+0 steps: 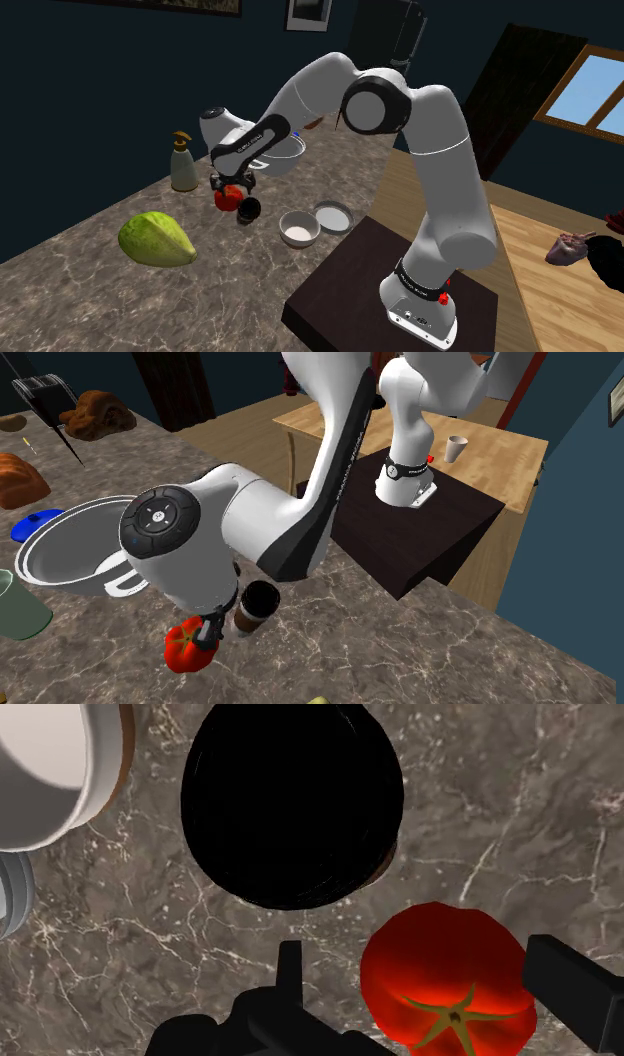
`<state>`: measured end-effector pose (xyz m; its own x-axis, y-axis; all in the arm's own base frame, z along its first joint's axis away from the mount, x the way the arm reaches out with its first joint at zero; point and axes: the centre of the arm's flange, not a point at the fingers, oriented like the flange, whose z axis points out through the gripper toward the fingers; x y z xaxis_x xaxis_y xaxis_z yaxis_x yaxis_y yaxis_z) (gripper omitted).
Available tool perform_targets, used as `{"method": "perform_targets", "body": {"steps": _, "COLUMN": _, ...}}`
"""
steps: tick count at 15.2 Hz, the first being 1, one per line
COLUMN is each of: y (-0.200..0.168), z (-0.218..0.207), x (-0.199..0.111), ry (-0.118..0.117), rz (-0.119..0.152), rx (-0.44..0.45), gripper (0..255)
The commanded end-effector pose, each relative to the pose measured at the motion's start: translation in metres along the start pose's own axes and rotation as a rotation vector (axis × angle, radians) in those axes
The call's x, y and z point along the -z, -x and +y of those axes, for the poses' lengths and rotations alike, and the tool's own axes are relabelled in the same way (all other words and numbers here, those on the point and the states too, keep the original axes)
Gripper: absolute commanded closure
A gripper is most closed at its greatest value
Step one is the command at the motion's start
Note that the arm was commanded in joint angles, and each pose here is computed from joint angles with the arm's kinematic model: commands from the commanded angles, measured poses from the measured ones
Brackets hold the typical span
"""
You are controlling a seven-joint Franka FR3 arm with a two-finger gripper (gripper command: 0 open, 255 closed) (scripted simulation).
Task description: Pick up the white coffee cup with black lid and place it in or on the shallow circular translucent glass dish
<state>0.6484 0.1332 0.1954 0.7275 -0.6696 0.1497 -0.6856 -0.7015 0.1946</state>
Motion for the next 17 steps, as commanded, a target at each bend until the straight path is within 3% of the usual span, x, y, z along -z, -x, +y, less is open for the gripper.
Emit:
{"method": "perform_targets", "body": {"steps": 1, "y": 0.031, "z": 0.017, "x": 0.013, "ry": -0.06, "rz": 0.059, "rx": 0.069, "gripper": 0}}
{"method": "perform_targets", "body": {"steps": 3, "y": 0.061, "z": 0.038, "x": 0.021, "ry": -0.114, "rz": 0.116, "rx": 0.135, "gripper": 0}}
{"method": "perform_targets", "body": {"steps": 4, "y": 0.065, "z": 0.04, "x": 0.022, "ry": -0.121, "rz": 0.123, "rx": 0.143, "gripper": 0}}
{"method": "perform_targets", "body": {"steps": 11, "y": 0.06, "z": 0.035, "x": -0.018, "ry": -0.121, "rz": 0.123, "rx": 0.143, "gripper": 0}}
{"method": "perform_targets", "body": {"steps": 17, "y": 0.06, "z": 0.035, "x": -0.018, "ry": -0.121, "rz": 0.123, "rx": 0.143, "gripper": 0}}
